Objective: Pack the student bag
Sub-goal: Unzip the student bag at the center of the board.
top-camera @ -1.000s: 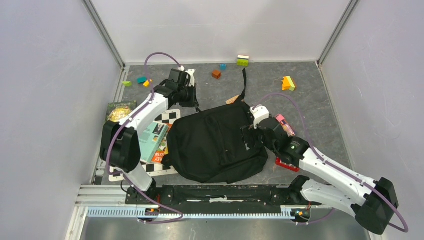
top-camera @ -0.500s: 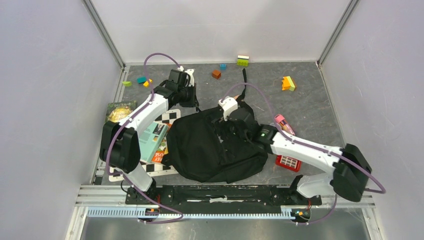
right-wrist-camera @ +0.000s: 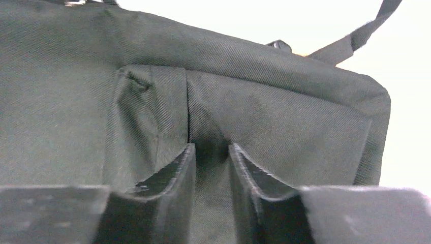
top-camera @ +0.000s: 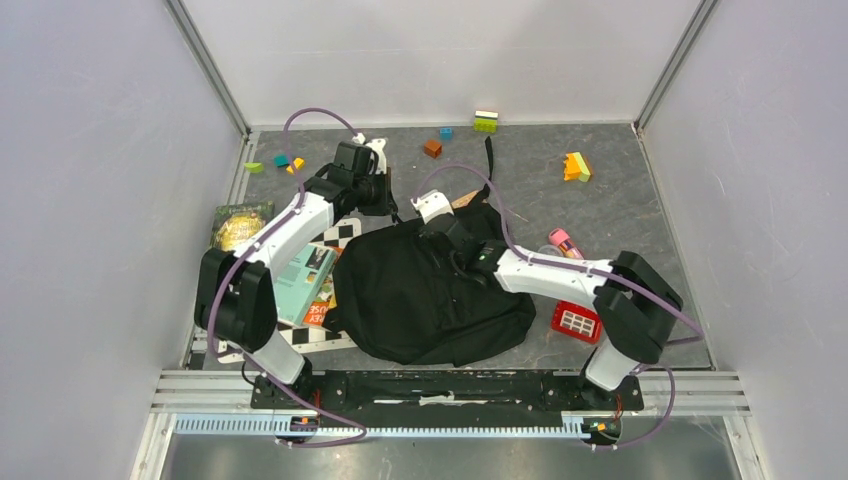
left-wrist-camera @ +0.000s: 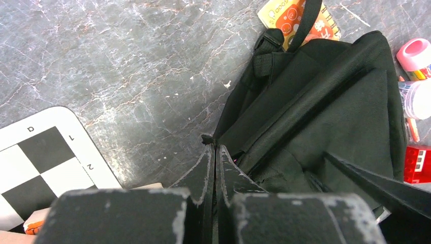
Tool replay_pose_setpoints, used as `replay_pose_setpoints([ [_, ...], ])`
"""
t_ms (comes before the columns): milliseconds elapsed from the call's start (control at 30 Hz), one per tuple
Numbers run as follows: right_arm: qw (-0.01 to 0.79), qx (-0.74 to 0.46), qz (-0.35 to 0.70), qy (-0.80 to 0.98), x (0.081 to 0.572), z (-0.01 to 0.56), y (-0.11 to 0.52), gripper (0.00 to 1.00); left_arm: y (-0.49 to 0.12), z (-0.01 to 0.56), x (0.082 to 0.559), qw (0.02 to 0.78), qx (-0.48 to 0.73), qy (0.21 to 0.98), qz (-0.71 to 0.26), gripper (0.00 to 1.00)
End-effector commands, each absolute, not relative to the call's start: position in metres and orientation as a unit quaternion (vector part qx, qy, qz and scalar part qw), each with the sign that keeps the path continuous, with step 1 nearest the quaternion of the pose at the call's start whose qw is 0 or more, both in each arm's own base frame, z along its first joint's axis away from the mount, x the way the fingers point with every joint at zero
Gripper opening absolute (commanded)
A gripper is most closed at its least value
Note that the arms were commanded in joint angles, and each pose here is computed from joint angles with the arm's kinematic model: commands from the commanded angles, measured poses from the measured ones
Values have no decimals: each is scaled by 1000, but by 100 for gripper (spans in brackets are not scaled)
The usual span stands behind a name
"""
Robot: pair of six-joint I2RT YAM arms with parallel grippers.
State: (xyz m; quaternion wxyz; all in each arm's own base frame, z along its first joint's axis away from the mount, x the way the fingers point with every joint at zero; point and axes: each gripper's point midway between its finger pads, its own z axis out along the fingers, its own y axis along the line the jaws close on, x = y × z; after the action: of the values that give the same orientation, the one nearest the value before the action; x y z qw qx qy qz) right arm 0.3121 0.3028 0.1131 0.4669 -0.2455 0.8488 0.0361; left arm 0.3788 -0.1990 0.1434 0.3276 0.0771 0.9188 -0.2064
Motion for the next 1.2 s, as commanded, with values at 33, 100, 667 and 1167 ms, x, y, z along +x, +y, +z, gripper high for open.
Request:
replay_pose_setpoints([
  [33, 501, -207, -24, 840, 338, 120, 294, 10, -197, 178, 391, 389, 66, 894, -212, 2],
  [100, 502, -198, -43, 841, 340, 116, 286, 0, -189, 181, 392, 401, 60, 894, -191, 2],
  [667, 463, -167, -102, 865, 342, 61, 241, 0, -100, 209, 349, 474, -36, 879, -41, 2],
  [1167, 523, -240, -4, 818, 351, 120, 278, 0, -94, 218, 290, 466, -49, 879, -91, 2],
])
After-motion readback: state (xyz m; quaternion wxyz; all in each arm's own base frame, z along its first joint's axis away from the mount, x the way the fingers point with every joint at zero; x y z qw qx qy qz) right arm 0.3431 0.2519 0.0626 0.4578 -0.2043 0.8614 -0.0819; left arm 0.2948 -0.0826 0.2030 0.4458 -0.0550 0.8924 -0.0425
